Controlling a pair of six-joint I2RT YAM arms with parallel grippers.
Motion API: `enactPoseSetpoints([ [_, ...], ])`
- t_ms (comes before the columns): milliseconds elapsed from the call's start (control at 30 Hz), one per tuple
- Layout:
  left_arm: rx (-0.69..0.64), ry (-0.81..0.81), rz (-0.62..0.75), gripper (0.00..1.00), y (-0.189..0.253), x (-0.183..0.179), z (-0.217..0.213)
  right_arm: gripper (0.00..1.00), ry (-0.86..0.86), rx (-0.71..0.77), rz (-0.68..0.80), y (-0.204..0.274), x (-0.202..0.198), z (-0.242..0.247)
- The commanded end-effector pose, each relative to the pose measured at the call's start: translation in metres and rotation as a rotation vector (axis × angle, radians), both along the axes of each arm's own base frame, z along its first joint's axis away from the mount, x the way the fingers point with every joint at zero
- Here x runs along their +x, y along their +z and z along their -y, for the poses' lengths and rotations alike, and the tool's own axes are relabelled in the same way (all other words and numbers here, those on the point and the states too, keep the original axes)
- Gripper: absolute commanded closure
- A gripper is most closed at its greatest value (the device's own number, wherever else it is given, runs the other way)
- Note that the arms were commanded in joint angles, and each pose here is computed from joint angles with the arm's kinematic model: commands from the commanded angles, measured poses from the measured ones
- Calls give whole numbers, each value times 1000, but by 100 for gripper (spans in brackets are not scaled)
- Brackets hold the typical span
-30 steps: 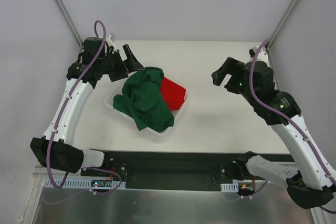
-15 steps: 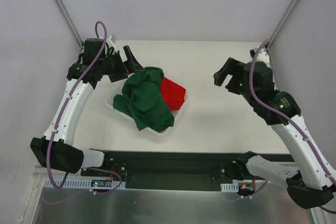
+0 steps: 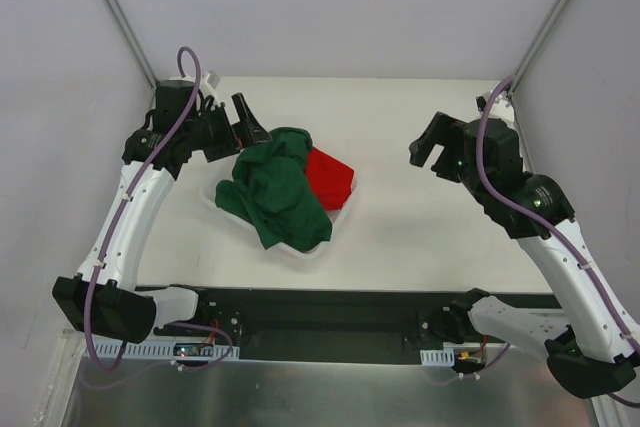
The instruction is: Fold and stack the t-shirts
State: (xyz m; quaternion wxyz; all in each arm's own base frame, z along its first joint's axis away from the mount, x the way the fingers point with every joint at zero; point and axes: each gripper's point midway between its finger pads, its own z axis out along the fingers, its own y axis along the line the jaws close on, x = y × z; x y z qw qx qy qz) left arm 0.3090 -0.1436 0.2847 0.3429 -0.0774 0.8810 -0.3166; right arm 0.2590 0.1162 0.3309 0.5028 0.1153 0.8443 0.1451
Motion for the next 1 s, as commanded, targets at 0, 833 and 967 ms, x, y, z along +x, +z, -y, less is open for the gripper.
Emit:
enactPoseSetpoints([
  [0,17,-15,46,1,5,-2,-2,4,19,28,23,12,-3,-3],
  [833,64,171,-47,3,-31,-55,-44,4,74,87,-6,-8,-15,-12],
  [967,90,212,-106,4,-43,-63,-51,4,78,75,-19,-10,-16,-12],
])
